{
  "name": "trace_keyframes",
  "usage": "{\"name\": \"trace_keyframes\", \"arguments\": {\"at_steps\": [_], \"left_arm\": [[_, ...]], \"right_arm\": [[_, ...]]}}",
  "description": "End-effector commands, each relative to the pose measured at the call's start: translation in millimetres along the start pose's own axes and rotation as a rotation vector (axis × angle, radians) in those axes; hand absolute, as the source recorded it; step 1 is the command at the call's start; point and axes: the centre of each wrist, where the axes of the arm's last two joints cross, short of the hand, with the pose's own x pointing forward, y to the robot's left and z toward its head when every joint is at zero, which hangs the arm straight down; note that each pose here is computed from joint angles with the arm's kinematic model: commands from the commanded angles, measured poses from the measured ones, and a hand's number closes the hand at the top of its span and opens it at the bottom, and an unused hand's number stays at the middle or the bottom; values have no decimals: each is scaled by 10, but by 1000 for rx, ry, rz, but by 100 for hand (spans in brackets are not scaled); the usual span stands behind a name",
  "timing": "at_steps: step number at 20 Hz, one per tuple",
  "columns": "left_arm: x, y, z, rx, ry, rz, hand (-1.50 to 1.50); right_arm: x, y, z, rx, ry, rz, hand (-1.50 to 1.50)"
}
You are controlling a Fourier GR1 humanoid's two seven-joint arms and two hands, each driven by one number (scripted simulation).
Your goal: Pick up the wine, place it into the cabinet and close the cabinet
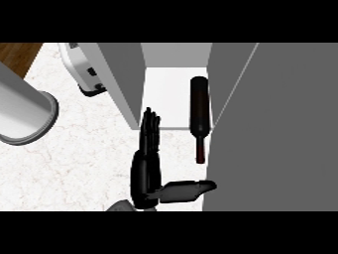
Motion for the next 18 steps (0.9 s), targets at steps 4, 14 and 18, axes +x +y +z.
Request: {"name": "trace_keyframes", "arguments": {"at_steps": [4,14,18], "left_arm": [[297,68,227,60,-28,-10,-150],[716,529,589,-46,-40,36,-150],[756,671,776,-86,-5,54,-150]], "right_arm": [[160,-28,127,29,-35,-34,-150],[184,71,291,171,27,-68,150],[117,50,254,223,36,-39,150]]}}
